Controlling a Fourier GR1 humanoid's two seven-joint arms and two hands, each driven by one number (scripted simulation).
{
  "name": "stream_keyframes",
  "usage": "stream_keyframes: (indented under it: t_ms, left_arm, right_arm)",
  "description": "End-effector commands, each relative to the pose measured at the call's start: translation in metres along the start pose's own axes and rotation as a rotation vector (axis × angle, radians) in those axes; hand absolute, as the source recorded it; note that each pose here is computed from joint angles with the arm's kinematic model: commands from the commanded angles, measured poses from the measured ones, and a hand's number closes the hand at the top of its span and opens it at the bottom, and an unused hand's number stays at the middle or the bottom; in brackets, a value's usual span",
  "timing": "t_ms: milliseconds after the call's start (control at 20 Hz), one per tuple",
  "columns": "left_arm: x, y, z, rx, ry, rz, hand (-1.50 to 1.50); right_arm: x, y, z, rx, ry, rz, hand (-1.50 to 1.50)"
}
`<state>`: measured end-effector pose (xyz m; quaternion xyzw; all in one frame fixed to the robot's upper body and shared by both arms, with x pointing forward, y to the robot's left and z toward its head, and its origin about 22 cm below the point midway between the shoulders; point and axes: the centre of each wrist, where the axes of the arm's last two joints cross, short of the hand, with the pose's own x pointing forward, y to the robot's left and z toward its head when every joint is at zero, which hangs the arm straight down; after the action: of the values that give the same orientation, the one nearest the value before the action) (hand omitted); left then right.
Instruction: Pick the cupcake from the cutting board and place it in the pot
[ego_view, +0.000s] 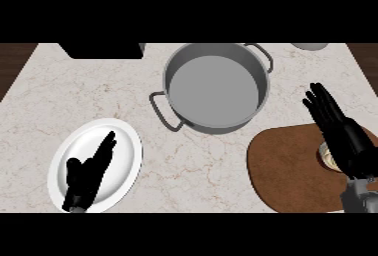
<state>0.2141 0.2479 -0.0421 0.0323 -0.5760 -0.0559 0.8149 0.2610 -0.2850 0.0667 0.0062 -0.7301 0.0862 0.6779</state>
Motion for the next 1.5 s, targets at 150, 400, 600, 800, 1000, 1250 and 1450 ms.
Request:
stream_keyframes:
  t_ms: [150,400,600,800,1000,1250,1450]
  left_arm:
    - [0.078,0.005,-0.018,0.056,-0.214,0.052,0.0]
    - [0.091,-0.002,-0.015,0.044,-0.239,0.109,0.0]
    - [0.101,0.003,-0.012,0.052,-0.242,0.121,0.0]
    - [0.105,0.002,-0.004,0.064,-0.239,0.105,0.0]
    - [0.131,0.013,-0.011,0.064,-0.247,0.119,0.0]
    - [0.107,0.008,-0.017,0.065,-0.245,0.103,0.0]
    - [0.121,-0.004,-0.014,0.04,-0.231,0.1,0.0]
  right_arm:
    - [0.002,-0.025,-0.018,0.044,-0.035,-0.166,-1.5]
    - [0.032,-0.098,0.006,-0.293,-0.084,0.417,-1.5]
    - [0.008,-0.092,0.049,-0.254,-0.319,0.488,-1.5]
    - [0.033,-0.114,0.088,-0.197,-0.25,0.625,-1.5]
    - [0.073,-0.132,0.102,-0.175,-0.078,0.81,-1.5]
    - [0.121,-0.123,0.101,-0.056,0.062,0.927,-1.5]
    - [0.155,-0.112,0.092,-0.019,0.212,0.968,-1.5]
